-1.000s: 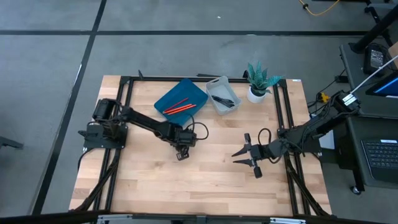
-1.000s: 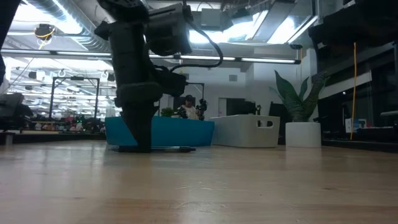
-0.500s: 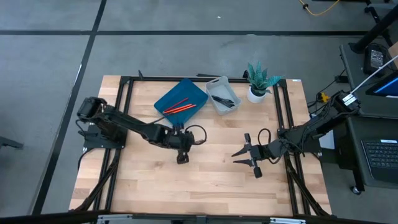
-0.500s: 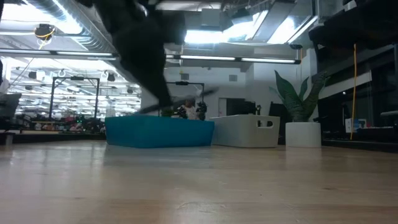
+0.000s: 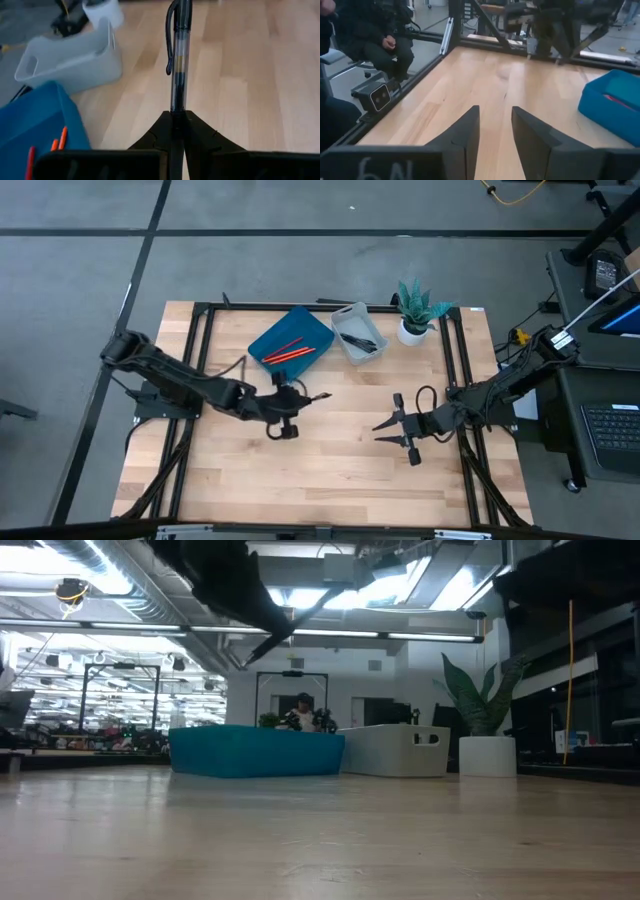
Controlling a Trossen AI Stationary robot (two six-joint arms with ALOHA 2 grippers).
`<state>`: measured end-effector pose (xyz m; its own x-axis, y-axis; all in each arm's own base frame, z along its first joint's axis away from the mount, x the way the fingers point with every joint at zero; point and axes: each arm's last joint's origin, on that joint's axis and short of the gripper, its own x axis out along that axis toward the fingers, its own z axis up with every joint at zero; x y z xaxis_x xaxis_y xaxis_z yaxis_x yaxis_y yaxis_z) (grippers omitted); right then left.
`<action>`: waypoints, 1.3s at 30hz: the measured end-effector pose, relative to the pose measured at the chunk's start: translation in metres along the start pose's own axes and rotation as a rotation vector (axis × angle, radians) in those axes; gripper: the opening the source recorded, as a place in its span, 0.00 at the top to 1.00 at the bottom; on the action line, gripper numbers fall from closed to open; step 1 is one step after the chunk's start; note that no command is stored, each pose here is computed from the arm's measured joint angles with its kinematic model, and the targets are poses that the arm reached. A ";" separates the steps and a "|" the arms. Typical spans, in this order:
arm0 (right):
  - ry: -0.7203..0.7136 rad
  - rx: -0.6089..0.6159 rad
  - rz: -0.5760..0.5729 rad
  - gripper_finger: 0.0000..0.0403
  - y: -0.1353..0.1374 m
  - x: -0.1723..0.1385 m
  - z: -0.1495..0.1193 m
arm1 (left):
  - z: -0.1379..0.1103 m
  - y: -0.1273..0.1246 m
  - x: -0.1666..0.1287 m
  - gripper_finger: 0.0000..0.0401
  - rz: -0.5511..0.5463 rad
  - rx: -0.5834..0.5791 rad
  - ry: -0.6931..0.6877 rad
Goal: Sort pens & pencils
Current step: Put the black pen into the gray bin
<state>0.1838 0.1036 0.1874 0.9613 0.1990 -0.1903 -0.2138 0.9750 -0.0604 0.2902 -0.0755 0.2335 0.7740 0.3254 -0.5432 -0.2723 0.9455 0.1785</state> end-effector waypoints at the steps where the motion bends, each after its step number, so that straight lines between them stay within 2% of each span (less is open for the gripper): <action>1: -0.005 -0.008 0.000 0.71 0.000 0.000 0.001 | -0.003 0.002 0.001 0.95 -0.008 -0.011 -0.033; 8: -0.051 0.005 -0.027 0.71 -0.006 0.002 0.005 | -0.019 0.020 0.008 0.95 -0.142 -0.064 -0.300; 11: -0.075 0.020 -0.062 0.71 -0.013 0.004 0.007 | -0.027 0.031 0.014 0.95 -0.194 -0.091 -0.359; 14: -0.083 0.027 -0.104 0.71 -0.021 0.009 0.006 | -0.035 0.038 0.023 0.95 -0.205 -0.105 -0.355; 19: -0.119 0.031 -0.187 0.71 -0.039 0.022 0.002 | -0.031 0.042 0.035 0.95 -0.254 -0.071 -0.403; 24: -0.148 -0.003 -0.165 0.71 -0.055 0.041 0.001 | -0.023 0.048 0.053 0.95 -0.292 -0.056 -0.422; 30: -0.132 -0.062 -0.205 0.71 -0.073 0.062 0.007 | -0.016 0.052 0.075 0.95 -0.336 -0.042 -0.403; 39: -0.138 -0.061 -0.180 0.71 -0.090 0.065 0.009 | -0.014 0.054 0.079 0.95 -0.358 -0.016 -0.409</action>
<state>0.2673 0.0295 0.1888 0.9986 0.0381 -0.0355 -0.0427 0.9890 -0.1415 0.3293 0.0013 0.1888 0.9783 -0.0370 -0.2038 0.0434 0.9987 0.0270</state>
